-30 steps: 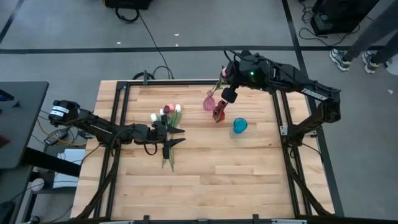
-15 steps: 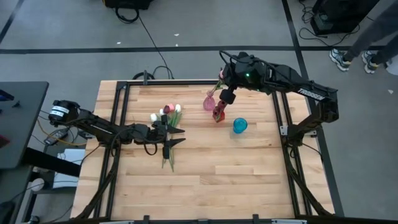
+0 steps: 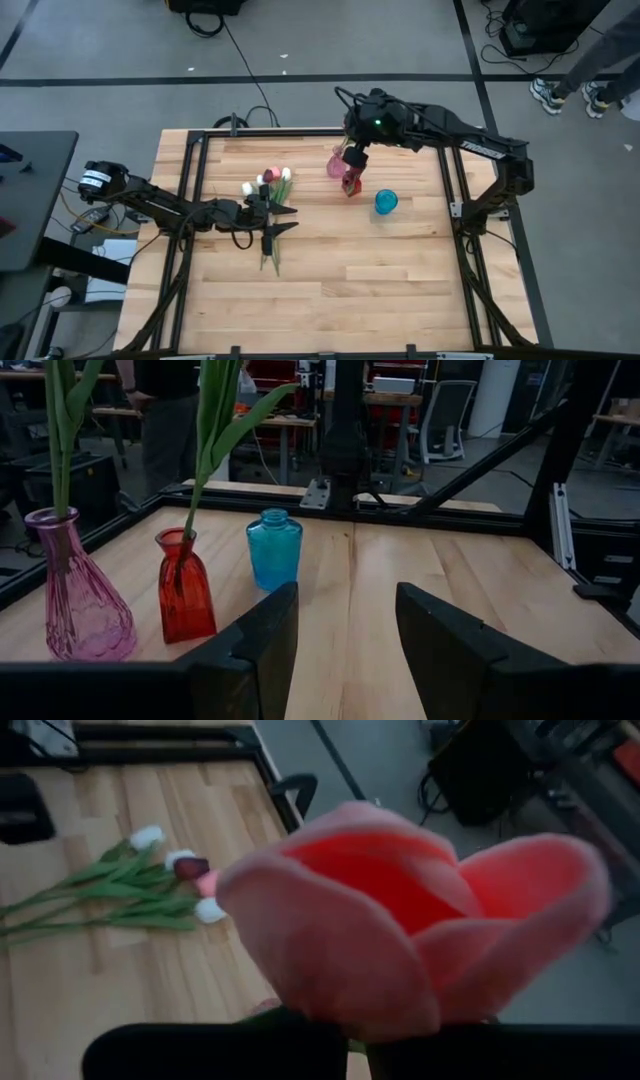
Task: Sort flowers into vase by color
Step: Put the pink flower into the pink vase
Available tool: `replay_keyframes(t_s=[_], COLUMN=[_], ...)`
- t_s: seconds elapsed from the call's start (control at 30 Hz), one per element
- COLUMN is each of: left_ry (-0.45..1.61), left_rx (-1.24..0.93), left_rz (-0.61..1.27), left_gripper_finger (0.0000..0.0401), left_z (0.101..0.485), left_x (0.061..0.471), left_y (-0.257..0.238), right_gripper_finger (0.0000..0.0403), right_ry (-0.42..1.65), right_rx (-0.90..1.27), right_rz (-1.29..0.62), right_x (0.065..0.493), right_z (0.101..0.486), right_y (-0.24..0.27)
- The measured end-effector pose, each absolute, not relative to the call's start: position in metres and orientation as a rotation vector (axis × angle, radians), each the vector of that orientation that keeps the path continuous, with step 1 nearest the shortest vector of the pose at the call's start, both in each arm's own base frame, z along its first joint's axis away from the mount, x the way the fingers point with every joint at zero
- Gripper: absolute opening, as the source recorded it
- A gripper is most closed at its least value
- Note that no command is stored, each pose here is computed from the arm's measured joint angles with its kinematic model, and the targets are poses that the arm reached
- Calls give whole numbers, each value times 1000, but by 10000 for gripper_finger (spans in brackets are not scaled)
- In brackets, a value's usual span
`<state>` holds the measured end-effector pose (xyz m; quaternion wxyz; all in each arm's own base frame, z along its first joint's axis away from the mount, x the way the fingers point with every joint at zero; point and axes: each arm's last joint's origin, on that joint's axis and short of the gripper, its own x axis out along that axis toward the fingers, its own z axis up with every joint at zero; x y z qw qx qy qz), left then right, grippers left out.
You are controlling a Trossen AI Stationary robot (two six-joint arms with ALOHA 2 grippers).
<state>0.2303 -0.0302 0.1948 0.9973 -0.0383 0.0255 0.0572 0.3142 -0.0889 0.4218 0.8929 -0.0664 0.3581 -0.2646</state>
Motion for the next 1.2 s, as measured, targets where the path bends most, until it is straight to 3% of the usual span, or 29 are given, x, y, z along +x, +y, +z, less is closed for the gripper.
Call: replay_keyframes(t_s=[0.13, 0.3, 0.53, 0.93, 1.2], left_ry=[63, 128, 271, 585, 793], left_rx=[-88, -142, -261, -430, -396], left_rz=[116, 125, 208, 377, 443], left_gripper_finger=[174, 174, 174, 174, 174], left_z=[194, 189, 181, 152, 158], left_x=[230, 227, 218, 202, 199], left_y=[-30, -29, -17, -3, -3], right_gripper_finger=[49, 115, 182, 185, 184], right_ry=[805, 913, 887, 494, 376], right_rx=[-92, -37, -1, -133, -140], right_rz=[-537, -473, -472, -666, -545], right_x=[327, 325, 298, 229, 216], right_z=[404, 390, 411, 486, 501], right_y=[-103, -111, -101, -43, -10])
